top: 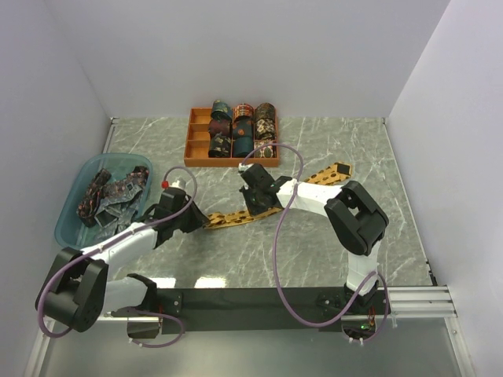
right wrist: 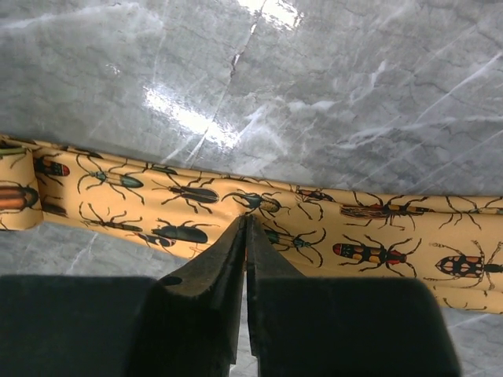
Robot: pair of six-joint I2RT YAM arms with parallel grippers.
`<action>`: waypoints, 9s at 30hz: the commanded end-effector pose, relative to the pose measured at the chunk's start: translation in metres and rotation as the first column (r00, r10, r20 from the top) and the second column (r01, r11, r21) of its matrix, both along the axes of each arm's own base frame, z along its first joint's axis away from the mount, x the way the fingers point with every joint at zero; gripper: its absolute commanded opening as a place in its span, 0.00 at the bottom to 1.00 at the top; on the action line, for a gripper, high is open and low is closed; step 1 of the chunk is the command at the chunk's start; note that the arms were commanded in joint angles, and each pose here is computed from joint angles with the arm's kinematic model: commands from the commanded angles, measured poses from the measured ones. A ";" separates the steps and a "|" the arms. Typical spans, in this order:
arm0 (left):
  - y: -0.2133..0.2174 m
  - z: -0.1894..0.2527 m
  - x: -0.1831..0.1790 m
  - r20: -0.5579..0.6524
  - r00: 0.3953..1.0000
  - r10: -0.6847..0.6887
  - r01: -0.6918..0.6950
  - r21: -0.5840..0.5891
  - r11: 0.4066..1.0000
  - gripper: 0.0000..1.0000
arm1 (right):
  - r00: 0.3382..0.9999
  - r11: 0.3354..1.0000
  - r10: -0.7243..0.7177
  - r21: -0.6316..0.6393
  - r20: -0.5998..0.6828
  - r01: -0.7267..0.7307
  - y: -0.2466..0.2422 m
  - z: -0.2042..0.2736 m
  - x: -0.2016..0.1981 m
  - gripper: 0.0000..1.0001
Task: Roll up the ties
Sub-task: Roll the tie
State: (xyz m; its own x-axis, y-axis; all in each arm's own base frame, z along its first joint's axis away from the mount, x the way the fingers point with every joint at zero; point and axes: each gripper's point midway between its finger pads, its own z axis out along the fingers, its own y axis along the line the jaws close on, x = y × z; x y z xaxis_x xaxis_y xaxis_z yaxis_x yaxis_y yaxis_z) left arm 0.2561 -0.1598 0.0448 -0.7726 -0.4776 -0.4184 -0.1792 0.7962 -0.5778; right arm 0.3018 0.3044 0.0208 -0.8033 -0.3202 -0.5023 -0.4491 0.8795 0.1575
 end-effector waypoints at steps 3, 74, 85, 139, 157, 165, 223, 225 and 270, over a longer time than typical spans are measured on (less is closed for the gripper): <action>0.011 0.013 0.004 0.013 0.999 -0.040 0.038 0.159 0.987 0.03 | 1.000 0.997 -0.003 0.074 0.028 0.001 0.006 0.024 0.001 0.16; -0.028 0.034 0.037 -0.160 0.976 -0.149 0.212 0.528 0.823 0.06 | 0.968 0.739 0.174 0.673 -0.181 -0.007 0.151 0.026 -0.017 0.14; -0.053 0.024 0.043 -0.164 0.972 -0.167 0.226 0.473 0.851 0.08 | 0.982 0.763 0.130 0.646 -0.135 -0.012 0.126 0.038 -0.012 0.23; -0.080 0.067 0.061 0.036 0.990 -0.138 0.120 0.313 0.942 0.61 | 0.998 0.812 -0.035 0.581 -0.053 0.059 0.039 0.074 0.017 0.39; -0.017 0.055 0.042 0.086 0.992 -0.094 0.089 0.059 0.994 0.74 | 0.995 0.840 -0.008 0.539 -0.104 0.063 0.065 0.066 0.018 0.48; -0.024 0.036 0.039 0.049 0.991 -0.121 0.123 -0.022 0.992 0.74 | 0.991 0.855 -0.011 0.513 -0.134 0.079 0.068 0.049 0.019 0.46; -0.046 -0.024 0.037 -0.047 0.978 -0.205 0.199 -0.106 0.974 0.28 | 0.985 0.875 0.110 0.482 -0.129 -0.035 0.063 0.009 0.006 0.36; -0.044 -0.022 0.037 -0.046 0.978 -0.203 0.198 -0.095 0.976 0.22 | 0.989 0.879 0.094 0.477 -0.112 -0.030 0.060 0.016 0.008 0.37; 0.027 0.006 0.018 -0.065 0.994 0.084 -0.058 0.328 0.943 0.01 | 0.973 0.922 -0.153 0.330 -0.172 0.203 -0.018 0.003 -0.012 0.38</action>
State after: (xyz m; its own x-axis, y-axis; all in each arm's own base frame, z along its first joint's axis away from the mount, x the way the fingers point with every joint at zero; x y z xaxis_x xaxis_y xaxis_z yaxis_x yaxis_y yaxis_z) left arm 0.2657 -0.1516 0.0465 -0.7906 -0.4521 -0.4130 -0.2670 0.8615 -0.4319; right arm 0.3011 0.3003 0.0245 -0.8925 0.0306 -0.4500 -0.2542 0.7900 0.5579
